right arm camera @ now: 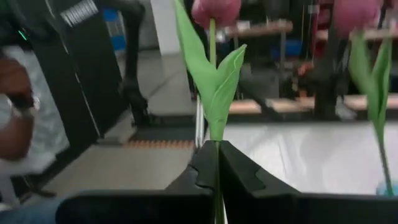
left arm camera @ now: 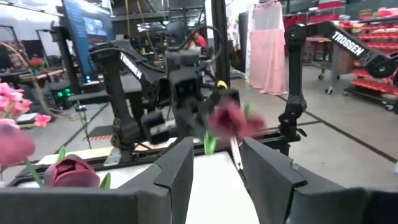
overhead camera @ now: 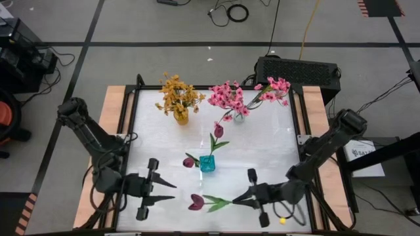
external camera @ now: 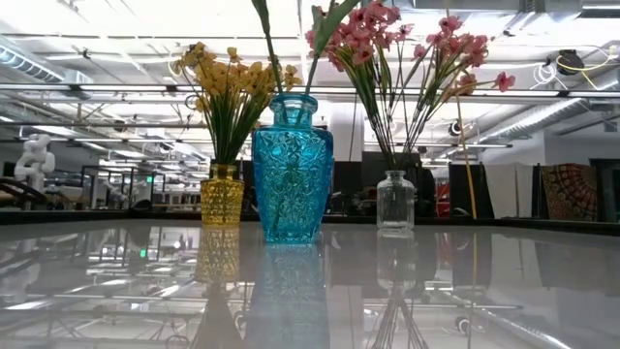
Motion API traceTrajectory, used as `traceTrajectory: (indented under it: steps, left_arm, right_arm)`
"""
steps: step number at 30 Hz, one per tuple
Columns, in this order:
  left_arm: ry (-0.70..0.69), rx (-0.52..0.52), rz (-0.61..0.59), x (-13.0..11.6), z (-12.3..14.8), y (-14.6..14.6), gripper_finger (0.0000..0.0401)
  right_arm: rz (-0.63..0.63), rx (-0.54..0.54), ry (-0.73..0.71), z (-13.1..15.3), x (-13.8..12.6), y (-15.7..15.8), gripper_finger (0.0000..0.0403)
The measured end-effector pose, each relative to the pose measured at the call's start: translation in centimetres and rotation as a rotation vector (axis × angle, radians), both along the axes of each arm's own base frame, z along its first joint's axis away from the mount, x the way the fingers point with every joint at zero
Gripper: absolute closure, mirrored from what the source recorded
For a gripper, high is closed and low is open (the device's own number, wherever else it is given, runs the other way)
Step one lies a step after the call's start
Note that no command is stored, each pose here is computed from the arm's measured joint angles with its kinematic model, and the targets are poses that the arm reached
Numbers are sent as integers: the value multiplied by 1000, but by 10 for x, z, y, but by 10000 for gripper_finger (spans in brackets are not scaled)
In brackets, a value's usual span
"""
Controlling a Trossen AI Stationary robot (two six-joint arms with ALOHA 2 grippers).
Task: Sort flowers into vase by color
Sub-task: Put the dark red flower into the blue vase
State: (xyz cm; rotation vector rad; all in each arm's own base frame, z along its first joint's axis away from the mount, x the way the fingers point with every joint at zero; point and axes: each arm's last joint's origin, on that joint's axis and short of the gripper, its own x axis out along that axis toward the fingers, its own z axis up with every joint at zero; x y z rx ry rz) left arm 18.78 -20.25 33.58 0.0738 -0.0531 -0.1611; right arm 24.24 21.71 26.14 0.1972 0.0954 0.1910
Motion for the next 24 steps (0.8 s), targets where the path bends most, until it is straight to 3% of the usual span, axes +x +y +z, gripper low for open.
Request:
traceTrajectory:
  steps: [6, 14, 20, 24]
  left_arm:
    - [9, -65, 20, 1, -1, 0, 259]
    - [-26, -95, 85, 32, -17, -3, 259]
    - [-153, -162, 143, 61, -26, -1, 259]
    - [-176, -97, 86, 77, -37, -5, 259]
  right_arm:
    - [-13, 15, -195, 33, -7, -8, 403]
    - [-112, 42, -512, 66, -6, -25, 402]
    - [-141, 56, -716, 67, 3, -35, 402]
    - [-128, 107, -745, 52, 19, -37, 402]
